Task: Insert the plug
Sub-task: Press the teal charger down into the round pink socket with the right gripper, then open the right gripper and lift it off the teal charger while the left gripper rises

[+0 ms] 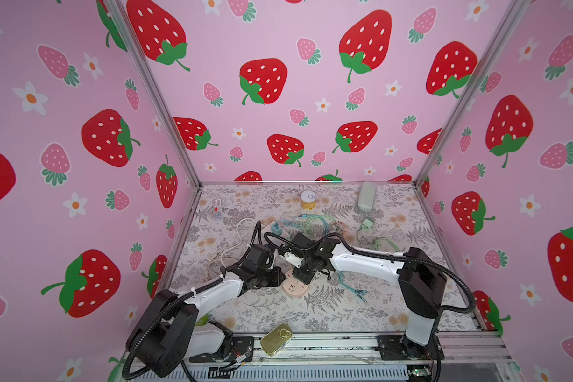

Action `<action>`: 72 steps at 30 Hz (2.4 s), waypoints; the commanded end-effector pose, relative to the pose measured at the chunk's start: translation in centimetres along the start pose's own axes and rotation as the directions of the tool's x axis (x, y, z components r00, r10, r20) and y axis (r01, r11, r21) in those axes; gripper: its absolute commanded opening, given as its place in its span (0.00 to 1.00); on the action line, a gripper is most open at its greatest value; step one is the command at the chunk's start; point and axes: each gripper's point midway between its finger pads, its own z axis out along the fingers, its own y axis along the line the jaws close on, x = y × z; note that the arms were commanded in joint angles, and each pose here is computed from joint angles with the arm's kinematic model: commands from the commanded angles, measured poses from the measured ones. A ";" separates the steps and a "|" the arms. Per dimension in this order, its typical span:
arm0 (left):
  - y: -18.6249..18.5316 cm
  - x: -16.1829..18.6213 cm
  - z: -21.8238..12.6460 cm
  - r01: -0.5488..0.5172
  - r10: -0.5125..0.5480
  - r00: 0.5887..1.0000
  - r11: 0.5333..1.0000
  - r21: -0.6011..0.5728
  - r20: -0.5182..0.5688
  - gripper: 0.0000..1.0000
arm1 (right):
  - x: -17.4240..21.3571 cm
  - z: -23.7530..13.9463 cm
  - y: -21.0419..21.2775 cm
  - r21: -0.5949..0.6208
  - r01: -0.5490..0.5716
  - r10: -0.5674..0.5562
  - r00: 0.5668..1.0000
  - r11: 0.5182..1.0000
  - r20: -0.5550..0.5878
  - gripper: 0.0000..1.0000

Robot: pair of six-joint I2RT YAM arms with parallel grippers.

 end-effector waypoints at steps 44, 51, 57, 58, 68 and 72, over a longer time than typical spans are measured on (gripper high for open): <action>0.6 0.3 -0.6 0.032 -0.033 0.999 0.999 -0.021 -0.012 0.18 | 0.8 -1.8 2.4 -0.125 -0.062 0.057 0.997 0.990 -0.043 0.46; 0.2 -0.4 -0.7 0.030 -0.030 1.000 0.999 -0.013 -0.009 0.18 | 1.4 -3.9 3.4 -0.183 -0.073 0.073 0.997 0.980 -0.007 0.51; -0.1 -1.0 -0.6 0.016 -0.016 1.000 1.000 -0.011 -0.009 0.18 | 2.7 -5.4 5.3 -0.296 -0.054 0.068 0.997 0.954 0.037 0.59; -0.2 -1.1 -0.6 0.017 -0.017 1.000 1.000 -0.009 -0.010 0.18 | 2.7 -5.9 5.5 -0.310 -0.052 0.071 0.996 0.949 0.052 0.60; -0.7 -1.8 -1.1 0.014 -0.014 1.000 1.000 0.004 0.001 0.18 | -1.6 -13.4 5.6 -0.380 0.088 0.072 0.920 0.921 0.386 0.63; -1.0 -2.3 -1.6 0.008 -0.008 1.000 1.000 0.013 0.014 0.18 | -3.1 -16.2 0.7 -0.293 -0.013 0.164 0.853 0.956 0.495 0.65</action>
